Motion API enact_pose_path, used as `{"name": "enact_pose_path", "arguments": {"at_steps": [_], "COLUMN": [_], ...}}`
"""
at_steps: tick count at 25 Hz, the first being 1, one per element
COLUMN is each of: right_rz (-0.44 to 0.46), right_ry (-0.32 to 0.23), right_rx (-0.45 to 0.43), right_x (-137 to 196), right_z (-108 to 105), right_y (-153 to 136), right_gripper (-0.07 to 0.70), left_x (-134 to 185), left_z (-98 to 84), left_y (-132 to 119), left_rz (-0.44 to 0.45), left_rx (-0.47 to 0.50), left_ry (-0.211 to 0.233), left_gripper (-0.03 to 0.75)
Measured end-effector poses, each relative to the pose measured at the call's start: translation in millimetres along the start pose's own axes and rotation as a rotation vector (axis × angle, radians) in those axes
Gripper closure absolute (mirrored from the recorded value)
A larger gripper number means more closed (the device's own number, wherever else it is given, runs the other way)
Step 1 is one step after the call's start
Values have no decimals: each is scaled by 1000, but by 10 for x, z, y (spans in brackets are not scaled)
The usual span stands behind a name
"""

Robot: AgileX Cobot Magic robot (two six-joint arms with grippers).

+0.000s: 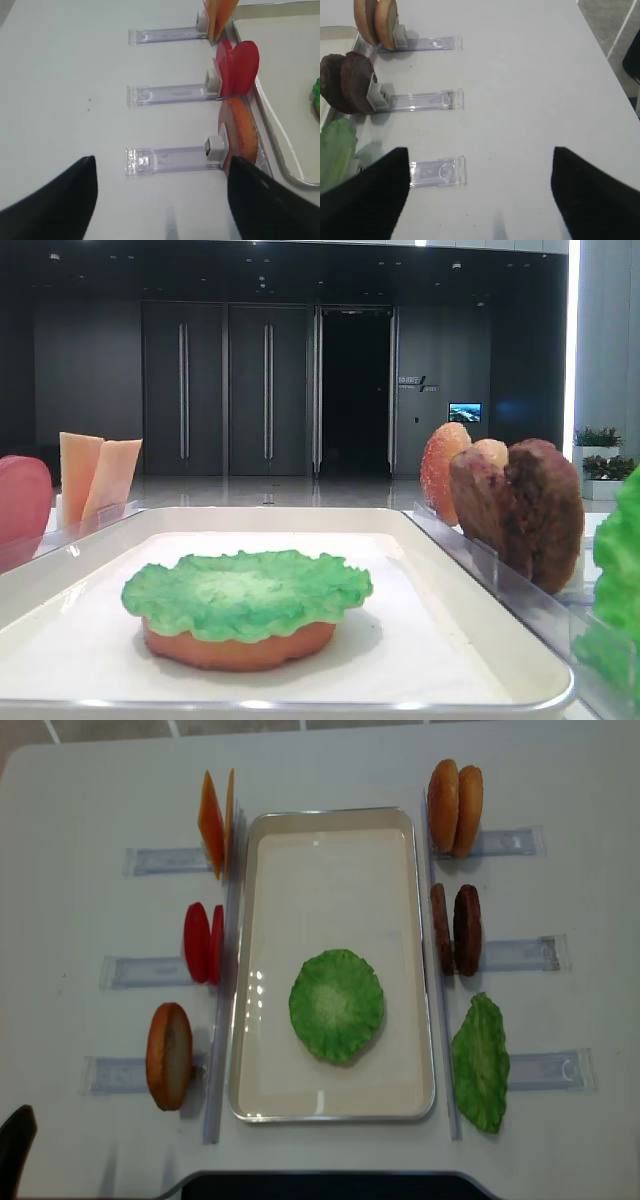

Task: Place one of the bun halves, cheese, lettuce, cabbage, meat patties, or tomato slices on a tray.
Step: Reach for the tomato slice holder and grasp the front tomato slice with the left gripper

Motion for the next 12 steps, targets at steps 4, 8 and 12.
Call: {"name": "enact_pose_path", "arguments": {"at_steps": [4, 8, 12], "right_rz": [0, 0, 0], "right_ry": [0, 0, 0], "right_rx": [0, 0, 0], "right_x": [0, 0, 0], "right_z": [0, 0, 0], "right_y": [0, 0, 0], "right_gripper": [55, 55, 55], "left_x": [-25, -57, -117], "left_z": [-9, -32, -71], "left_y": [-40, -118, -210], "left_rz": [60, 133, 217], "left_rx": [1, 9, 24], "left_ry": [0, 6, 16], "left_gripper": [115, 119, 118]}}
Point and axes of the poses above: a point on each arm's last joint axis where the gripper is mounted, y pointing back along that axis away from the gripper, z along the wrist's bending axis when the last joint is at zero, x = y × z, the point moved 6 cm from there along -y, pointing out along that axis toward the gripper, and after that the axes turned 5 degrees about y, right-handed, at the moved point
